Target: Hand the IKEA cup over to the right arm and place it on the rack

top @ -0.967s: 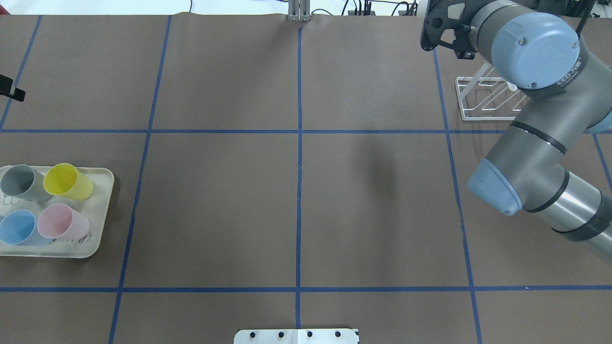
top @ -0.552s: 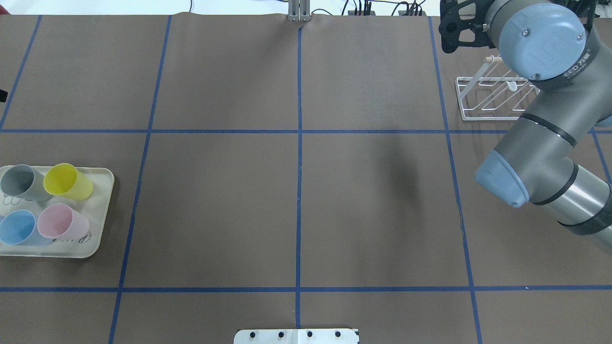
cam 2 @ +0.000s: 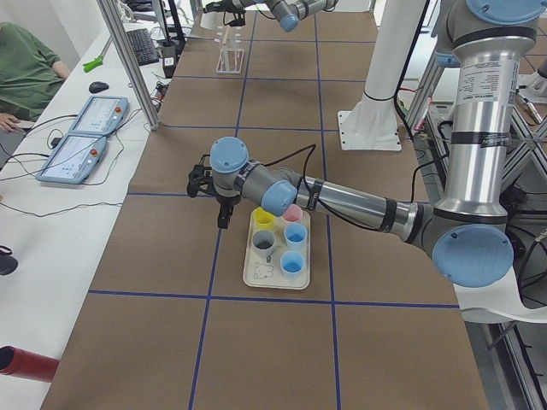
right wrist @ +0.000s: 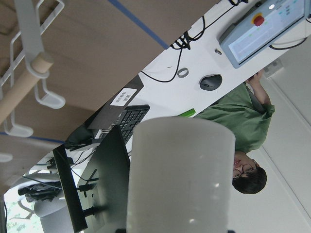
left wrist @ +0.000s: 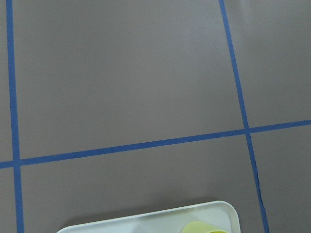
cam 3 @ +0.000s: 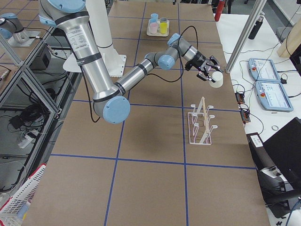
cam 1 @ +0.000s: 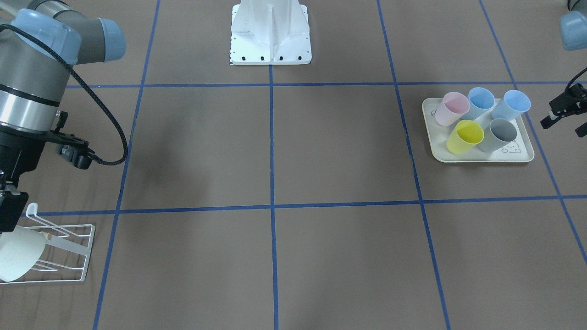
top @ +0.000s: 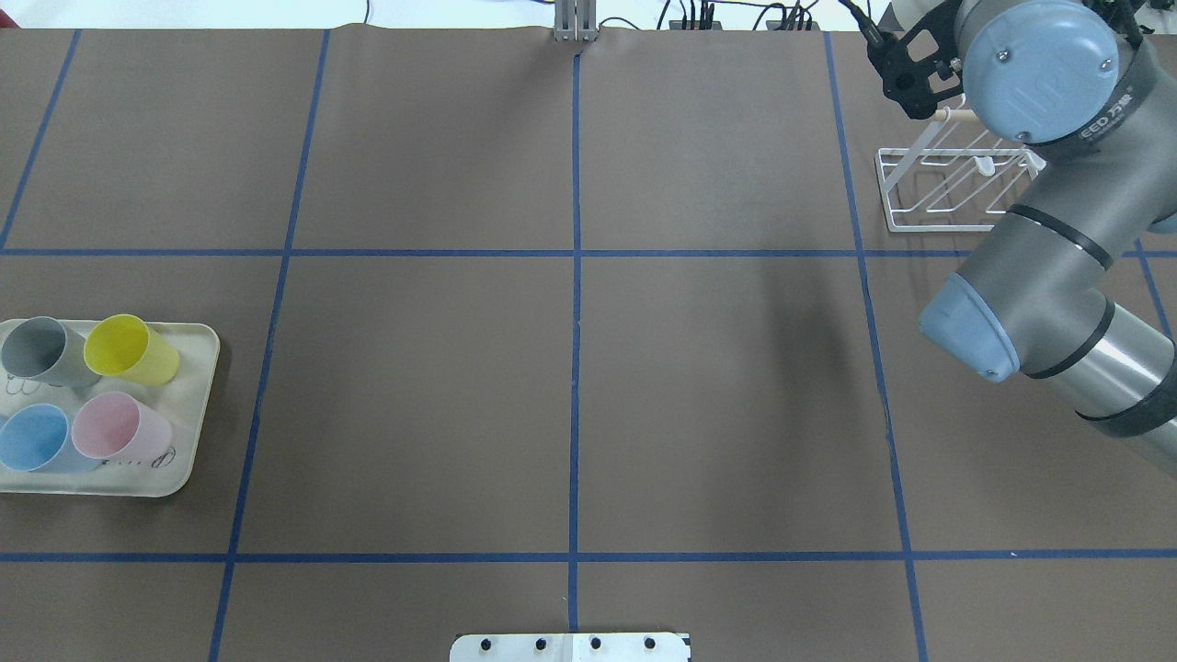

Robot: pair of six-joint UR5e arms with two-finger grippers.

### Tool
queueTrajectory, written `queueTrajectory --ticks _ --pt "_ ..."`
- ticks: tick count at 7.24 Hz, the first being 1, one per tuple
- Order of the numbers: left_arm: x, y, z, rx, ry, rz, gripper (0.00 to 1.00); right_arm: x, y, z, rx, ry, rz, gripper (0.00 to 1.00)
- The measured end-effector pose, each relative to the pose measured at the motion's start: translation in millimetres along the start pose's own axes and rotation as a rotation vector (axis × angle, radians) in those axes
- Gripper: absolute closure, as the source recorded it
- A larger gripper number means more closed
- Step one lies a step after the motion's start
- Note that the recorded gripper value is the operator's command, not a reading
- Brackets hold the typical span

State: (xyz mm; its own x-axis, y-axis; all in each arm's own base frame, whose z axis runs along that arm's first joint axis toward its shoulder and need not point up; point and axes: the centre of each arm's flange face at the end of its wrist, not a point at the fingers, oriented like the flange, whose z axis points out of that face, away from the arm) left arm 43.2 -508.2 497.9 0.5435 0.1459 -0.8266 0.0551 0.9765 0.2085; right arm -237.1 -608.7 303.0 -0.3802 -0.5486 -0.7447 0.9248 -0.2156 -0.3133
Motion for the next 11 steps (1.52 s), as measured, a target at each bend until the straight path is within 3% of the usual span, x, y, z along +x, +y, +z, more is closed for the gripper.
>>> queueTrajectory --ticks 2,5,11 --pt "-2.7 2.4 1.7 -0.007 0.003 -0.008 0.0 -11.6 -4.0 28.9 -0.012 -0.053 -0.109 0.55" --pt "-4.6 3.0 3.6 -0.012 0.002 -0.013 0.0 -27.8 -19.9 62.3 -0.009 -0.121 -0.168 0.56" --pt "-4.5 1.9 5.4 -0.014 0.001 -0.022 0.0 -43.6 -62.4 86.9 0.013 -0.152 -0.207 0.5"
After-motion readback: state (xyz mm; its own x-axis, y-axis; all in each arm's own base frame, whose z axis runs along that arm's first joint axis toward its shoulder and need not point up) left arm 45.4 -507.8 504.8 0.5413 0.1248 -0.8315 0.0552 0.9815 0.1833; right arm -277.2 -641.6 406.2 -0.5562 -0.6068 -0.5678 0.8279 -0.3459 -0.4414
